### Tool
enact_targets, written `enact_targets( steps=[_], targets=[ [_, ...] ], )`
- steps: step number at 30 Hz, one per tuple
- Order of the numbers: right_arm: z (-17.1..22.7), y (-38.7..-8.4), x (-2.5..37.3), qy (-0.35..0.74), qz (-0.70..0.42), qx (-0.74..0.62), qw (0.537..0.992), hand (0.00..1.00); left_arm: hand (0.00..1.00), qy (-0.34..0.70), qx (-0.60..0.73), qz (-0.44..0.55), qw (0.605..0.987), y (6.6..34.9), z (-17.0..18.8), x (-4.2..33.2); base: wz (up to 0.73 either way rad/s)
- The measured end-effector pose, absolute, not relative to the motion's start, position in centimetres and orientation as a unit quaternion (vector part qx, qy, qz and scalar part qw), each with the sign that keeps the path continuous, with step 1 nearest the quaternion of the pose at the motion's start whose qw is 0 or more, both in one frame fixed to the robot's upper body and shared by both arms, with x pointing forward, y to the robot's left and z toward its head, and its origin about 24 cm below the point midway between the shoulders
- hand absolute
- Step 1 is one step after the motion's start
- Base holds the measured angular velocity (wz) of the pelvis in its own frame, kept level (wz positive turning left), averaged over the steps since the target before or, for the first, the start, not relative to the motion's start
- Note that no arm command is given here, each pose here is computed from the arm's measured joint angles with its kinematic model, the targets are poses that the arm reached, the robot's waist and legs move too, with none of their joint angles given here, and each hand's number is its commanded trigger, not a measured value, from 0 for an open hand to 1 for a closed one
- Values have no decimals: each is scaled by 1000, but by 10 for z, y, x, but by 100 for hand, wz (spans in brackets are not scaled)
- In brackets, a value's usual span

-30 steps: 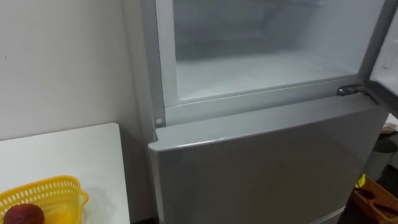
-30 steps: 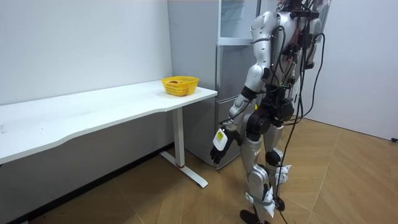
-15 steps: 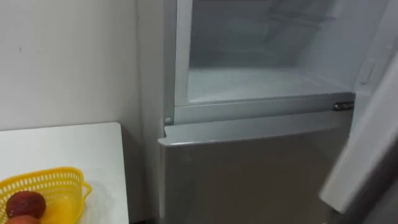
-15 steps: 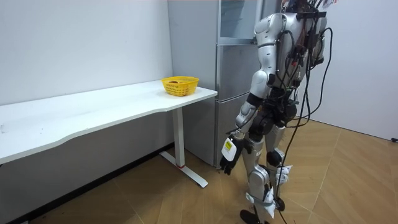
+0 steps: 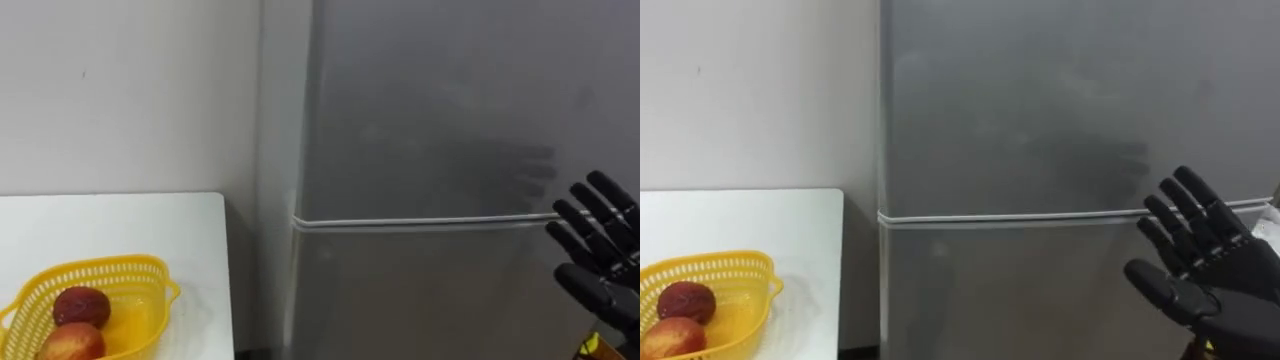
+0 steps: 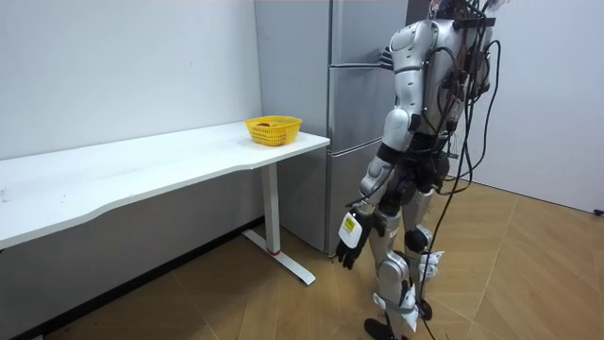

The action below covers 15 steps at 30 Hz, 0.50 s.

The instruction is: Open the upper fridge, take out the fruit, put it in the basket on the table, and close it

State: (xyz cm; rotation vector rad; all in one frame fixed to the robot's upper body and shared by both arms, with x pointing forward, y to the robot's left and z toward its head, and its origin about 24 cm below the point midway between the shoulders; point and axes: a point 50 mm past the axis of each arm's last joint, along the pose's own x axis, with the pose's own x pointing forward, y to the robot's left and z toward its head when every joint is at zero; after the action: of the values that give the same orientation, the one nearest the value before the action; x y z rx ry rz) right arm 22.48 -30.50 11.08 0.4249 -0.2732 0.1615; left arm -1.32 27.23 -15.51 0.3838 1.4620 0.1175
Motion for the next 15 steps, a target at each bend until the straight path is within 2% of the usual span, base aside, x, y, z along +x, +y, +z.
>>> enact_targets(
  steps=[5, 9, 12, 15],
  targets=[
    [115, -324, 219, -149, 22, 214, 965, 0, 0, 665, 175, 61, 723, 270, -156, -16, 6],
    [99, -349, 210, -123, -60, 216, 967, 0, 0, 667, 177, 62, 721, 270, -156, -17, 9],
    [74, -361, 201, -77, -117, 226, 964, 0, 0, 669, 178, 64, 719, 271, -156, -18, -12],
    [25, -369, 176, 26, -188, 238, 952, 0, 0, 666, 184, 72, 719, 272, -155, -14, -9]
  ],
)
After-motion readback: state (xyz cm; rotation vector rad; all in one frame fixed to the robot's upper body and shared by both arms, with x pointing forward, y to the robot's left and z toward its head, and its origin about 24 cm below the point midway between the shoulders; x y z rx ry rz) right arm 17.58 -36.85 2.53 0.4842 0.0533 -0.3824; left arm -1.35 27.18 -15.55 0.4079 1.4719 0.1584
